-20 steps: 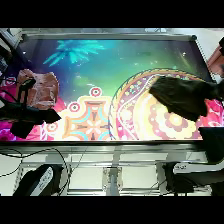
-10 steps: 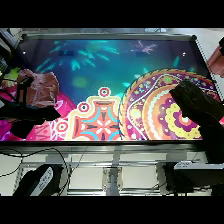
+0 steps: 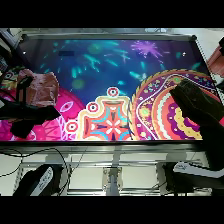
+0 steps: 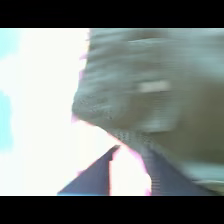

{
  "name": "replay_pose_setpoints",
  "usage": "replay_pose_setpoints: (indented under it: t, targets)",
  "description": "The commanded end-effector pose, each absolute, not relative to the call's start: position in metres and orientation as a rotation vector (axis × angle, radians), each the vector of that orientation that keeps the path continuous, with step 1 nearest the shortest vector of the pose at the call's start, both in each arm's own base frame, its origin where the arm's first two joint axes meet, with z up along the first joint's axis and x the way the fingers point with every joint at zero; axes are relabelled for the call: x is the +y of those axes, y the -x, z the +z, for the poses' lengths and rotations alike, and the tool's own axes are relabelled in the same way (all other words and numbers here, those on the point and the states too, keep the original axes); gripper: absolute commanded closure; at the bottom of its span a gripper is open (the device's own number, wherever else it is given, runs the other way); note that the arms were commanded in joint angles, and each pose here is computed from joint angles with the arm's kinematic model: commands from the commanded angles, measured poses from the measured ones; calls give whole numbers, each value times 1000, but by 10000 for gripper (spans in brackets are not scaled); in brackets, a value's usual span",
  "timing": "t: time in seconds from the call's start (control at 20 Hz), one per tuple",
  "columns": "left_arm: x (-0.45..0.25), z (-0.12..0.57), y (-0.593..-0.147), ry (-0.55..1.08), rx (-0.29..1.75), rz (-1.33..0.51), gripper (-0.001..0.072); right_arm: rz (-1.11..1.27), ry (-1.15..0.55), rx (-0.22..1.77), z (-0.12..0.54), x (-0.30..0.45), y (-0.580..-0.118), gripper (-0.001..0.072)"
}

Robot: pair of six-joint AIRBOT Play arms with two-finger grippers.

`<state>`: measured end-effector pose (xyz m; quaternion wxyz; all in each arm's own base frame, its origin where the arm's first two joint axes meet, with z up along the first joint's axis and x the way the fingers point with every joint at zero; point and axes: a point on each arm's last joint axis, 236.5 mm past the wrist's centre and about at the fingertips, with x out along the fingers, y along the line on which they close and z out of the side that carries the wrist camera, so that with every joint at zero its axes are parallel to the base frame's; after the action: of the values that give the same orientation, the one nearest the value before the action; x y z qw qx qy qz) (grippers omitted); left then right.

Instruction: Fold the clothes and pants, and hang the long-sleeved shirts on hangers.

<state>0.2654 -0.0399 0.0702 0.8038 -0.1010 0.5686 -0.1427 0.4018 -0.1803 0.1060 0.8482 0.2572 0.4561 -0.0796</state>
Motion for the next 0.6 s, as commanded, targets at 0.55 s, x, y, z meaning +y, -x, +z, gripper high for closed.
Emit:
replay_pose_setpoints:
  t: [0.55]
  targets:
    - [-40, 70, -264, 217, 1224, -308, 65, 551, 86, 1443, -24, 157, -334, 699]
